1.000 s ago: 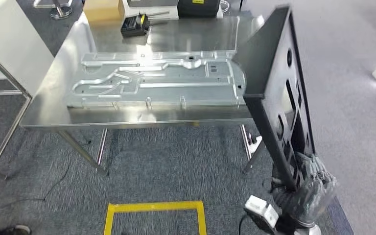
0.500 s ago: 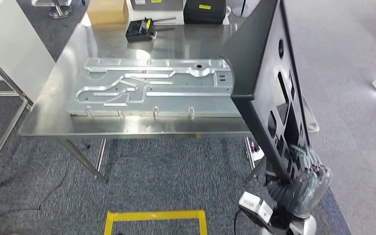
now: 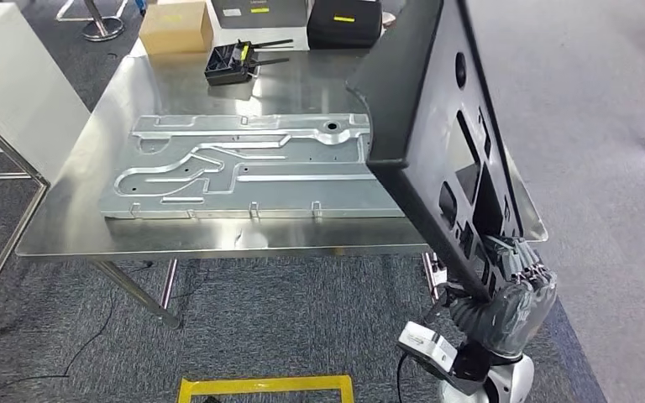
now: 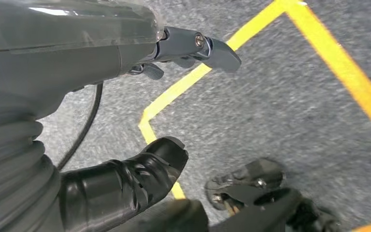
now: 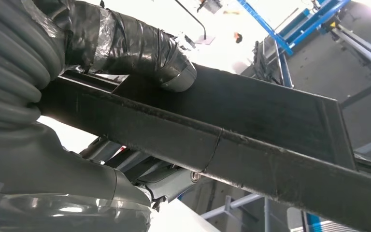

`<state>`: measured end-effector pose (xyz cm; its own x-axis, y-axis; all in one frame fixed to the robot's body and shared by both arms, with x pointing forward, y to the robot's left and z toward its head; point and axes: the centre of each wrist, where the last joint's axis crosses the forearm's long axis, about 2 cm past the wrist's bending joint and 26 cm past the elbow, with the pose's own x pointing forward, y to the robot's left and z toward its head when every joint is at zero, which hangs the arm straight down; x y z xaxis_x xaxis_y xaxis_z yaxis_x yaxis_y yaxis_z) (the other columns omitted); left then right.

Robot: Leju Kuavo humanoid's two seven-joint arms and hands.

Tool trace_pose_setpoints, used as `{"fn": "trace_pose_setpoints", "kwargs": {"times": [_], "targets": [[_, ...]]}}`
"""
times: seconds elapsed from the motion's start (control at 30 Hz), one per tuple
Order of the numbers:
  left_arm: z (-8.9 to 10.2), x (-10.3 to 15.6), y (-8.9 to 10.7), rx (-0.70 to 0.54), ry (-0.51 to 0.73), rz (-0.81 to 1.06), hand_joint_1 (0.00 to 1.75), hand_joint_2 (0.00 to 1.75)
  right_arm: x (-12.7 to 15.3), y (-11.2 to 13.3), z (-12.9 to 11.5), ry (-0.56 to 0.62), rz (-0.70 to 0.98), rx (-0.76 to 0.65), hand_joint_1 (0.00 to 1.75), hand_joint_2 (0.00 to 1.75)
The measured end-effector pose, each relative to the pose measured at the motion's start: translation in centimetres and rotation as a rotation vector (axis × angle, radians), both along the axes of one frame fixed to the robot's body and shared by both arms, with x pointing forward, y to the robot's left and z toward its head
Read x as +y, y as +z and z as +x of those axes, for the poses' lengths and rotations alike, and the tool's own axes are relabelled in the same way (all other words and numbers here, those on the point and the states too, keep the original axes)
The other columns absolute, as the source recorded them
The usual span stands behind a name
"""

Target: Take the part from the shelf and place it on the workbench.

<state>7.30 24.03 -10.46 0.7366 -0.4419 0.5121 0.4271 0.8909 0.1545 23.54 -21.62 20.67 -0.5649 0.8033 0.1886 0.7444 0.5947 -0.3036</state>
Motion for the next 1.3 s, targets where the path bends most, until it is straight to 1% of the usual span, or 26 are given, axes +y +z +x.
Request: {"fn": "trace_pose_setpoints", "kwargs": {"times": [0.43,1.03,1.3], "targets": [[-0.5,0.2,-0.1,0.013,-0.013,0.004,0.0,1.75,0.3,0.0,0.2,0.01,-0.009,0.002,1.75,1.75],[0.4,0.0,0.1,-0.003,-0.022,0.003,0.0,1.75,0.8,0.7,1.3,0.021,-0.023,-0.014,1.75,1.75],[0.2,0.1,0.0,0.003,-0.023,0.005,0.0,1.75,1.3,0.8,1.5,0.036,-0.027,-0.014,1.75,1.75]]}}
